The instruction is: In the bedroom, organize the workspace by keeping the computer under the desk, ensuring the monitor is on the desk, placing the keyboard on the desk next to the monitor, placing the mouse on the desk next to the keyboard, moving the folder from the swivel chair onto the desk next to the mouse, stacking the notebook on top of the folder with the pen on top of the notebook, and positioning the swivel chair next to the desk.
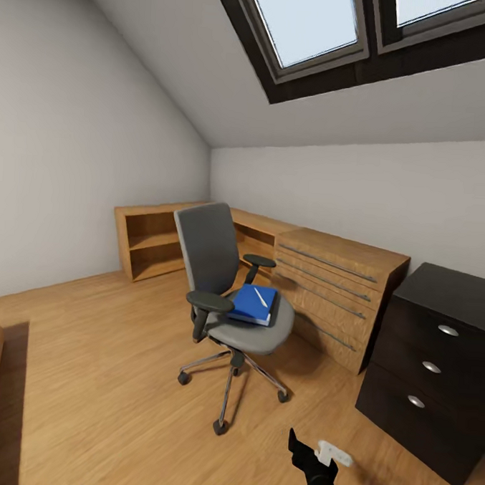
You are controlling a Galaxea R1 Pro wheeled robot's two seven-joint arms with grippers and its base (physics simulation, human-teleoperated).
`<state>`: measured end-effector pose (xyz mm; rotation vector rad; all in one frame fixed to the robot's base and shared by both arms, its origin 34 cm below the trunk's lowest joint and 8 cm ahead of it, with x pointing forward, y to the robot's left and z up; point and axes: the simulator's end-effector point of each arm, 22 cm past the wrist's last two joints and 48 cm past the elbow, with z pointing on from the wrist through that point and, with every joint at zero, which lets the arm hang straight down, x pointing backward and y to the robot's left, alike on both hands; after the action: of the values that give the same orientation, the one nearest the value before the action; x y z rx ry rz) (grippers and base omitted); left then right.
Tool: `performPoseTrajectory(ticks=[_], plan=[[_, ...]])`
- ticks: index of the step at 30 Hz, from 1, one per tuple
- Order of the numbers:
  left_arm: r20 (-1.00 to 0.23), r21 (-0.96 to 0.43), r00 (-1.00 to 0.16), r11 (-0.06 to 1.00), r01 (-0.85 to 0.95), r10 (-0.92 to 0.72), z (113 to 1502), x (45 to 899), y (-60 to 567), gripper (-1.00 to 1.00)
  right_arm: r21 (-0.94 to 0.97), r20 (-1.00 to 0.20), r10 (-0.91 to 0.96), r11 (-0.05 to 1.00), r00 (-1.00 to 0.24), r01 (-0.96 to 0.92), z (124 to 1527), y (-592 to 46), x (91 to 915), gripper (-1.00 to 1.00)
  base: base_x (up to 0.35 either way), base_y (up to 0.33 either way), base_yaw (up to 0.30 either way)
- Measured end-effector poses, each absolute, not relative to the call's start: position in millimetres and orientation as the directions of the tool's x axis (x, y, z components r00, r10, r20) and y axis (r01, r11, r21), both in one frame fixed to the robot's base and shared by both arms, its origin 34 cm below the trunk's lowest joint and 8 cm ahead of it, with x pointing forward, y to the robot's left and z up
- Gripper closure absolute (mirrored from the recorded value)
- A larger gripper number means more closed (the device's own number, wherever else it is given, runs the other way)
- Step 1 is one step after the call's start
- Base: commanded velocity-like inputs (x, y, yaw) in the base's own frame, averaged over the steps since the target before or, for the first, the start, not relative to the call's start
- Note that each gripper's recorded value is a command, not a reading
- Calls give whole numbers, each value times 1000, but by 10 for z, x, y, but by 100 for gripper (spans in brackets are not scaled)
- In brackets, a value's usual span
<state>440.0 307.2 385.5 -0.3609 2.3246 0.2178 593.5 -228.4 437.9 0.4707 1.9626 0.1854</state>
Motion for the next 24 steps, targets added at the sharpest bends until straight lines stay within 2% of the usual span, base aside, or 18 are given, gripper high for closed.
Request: performPoseTrajectory(ticks=[14, 18, 24], plan=[[-703, 53, -685, 946, -320, -193, 4081, 4393, 3079, -100, 306, -853, 354, 934, -384, 183, 4684, -2183, 5999, -100, -9, 0, -270], [-702, 53, -685, 946, -321, -193, 4162, 4408, 3081, -100, 298, -854, 342, 939, -392, 171, 4750, -2161, 5999, -100, -227, 0, -214], [-701, 53, -687, 946, -321, -193, 4283, 4427, 3080, -100, 297, -853, 340, 940, -397, 168, 4865, -2154, 6017, -100, -302, 0, -58]])
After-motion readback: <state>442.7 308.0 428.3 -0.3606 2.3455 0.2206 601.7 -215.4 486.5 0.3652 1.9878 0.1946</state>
